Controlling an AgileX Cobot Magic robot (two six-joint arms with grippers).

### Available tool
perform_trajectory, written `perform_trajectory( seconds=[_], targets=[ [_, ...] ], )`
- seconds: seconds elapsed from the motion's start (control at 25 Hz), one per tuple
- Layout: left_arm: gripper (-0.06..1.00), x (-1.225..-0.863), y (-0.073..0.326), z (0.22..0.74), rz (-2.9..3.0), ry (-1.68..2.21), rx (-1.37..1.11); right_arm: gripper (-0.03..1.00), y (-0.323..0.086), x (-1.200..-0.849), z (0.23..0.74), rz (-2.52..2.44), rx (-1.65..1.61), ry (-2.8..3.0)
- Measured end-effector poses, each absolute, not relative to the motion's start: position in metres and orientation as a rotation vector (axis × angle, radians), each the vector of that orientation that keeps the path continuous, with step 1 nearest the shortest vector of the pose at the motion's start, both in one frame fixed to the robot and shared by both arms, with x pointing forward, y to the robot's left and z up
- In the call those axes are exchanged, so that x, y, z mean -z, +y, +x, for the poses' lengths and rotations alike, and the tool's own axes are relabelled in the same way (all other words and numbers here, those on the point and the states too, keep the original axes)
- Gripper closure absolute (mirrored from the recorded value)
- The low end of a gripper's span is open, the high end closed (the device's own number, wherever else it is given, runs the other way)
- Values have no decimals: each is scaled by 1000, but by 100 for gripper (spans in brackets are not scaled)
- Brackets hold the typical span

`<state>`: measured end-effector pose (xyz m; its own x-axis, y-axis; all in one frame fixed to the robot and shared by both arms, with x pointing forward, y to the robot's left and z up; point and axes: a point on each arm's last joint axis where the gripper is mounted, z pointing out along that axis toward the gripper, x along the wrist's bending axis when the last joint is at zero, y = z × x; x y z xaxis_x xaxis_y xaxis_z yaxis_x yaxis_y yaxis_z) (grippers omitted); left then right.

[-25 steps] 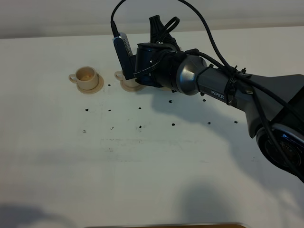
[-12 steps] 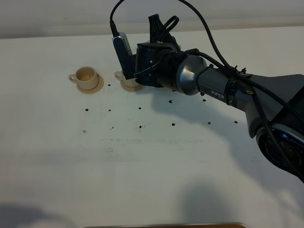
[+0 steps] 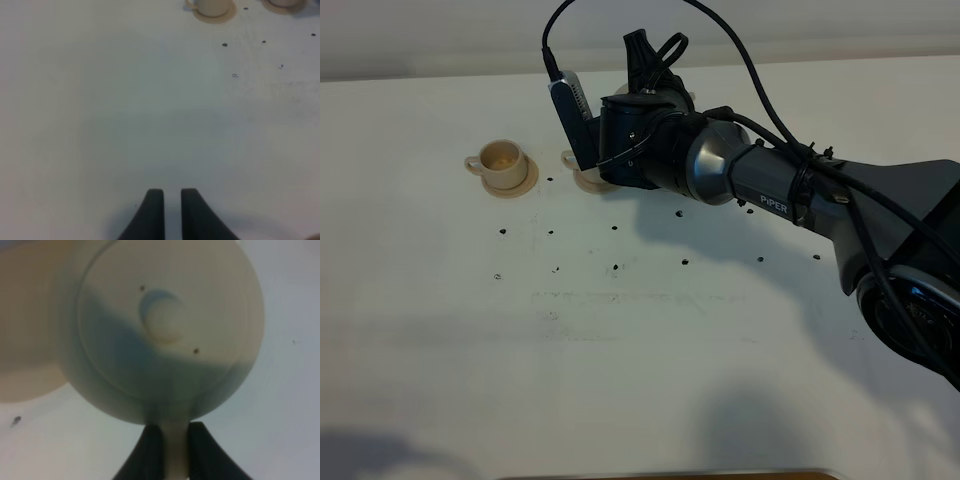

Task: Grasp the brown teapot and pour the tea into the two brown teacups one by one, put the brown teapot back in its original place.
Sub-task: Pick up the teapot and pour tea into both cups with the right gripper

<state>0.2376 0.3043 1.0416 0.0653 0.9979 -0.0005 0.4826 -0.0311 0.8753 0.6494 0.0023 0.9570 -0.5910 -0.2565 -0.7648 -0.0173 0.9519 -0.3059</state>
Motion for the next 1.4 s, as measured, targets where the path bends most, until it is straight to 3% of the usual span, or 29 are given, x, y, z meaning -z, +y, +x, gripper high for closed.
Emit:
perform_trajectory(
  seconds=[1.4],
  targets=[
    [87,-1042,304,238,1612,1510,-890,85,6,-962,650,-262,365,2115]
  ],
)
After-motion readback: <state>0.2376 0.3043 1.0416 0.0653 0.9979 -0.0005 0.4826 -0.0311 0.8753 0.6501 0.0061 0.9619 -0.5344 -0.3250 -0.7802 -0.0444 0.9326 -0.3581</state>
